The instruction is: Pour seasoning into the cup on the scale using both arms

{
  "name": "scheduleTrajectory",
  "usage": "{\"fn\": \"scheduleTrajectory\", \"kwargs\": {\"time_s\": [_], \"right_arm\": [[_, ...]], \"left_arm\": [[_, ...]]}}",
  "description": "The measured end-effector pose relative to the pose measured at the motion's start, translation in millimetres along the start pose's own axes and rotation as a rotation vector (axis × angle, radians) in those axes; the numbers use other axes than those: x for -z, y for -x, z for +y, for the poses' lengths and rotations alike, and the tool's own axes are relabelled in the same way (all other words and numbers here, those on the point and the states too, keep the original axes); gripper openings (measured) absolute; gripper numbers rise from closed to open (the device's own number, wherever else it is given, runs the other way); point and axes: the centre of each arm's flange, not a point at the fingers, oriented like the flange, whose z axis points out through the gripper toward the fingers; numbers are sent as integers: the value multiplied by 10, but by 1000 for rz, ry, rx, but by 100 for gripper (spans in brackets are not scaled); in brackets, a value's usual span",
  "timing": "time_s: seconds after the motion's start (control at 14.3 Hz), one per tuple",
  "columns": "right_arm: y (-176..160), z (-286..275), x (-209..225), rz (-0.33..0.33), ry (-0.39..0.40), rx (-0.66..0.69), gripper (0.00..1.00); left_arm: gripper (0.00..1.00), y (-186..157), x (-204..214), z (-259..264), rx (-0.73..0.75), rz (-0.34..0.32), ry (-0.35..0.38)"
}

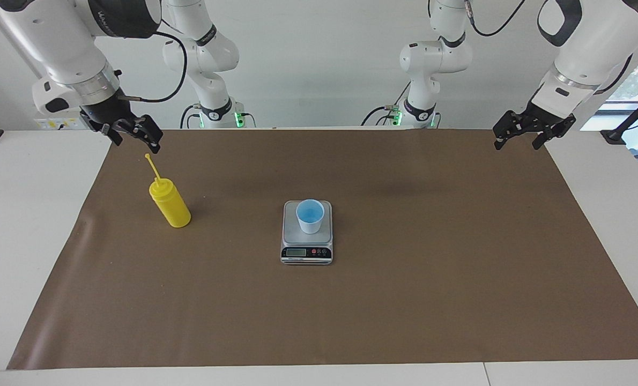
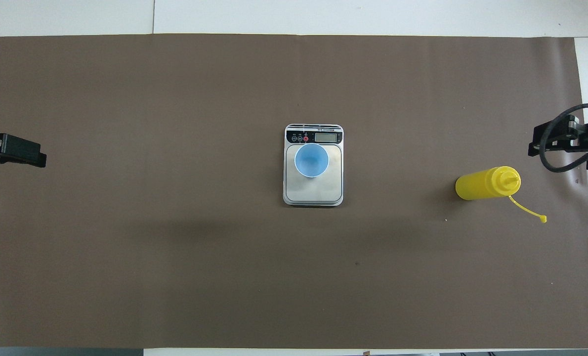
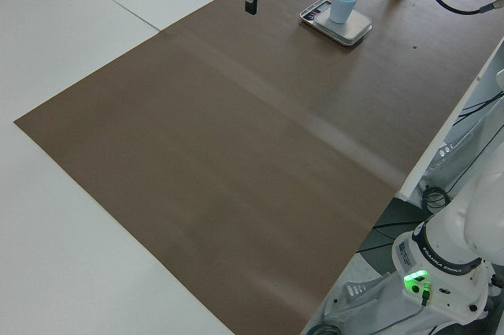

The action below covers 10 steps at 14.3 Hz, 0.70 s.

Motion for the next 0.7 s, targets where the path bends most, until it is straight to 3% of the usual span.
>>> {"fn": "scheduleTrajectory", "kwargs": {"time_s": [0.42,0.7], "right_arm": [[-15,5,22,11,-2,25,100],[-31,9,35,24,-4,116,100]], "left_arm": [[100,0,0,0,0,0,0],[100,0,0,0,0,0,0]]}}
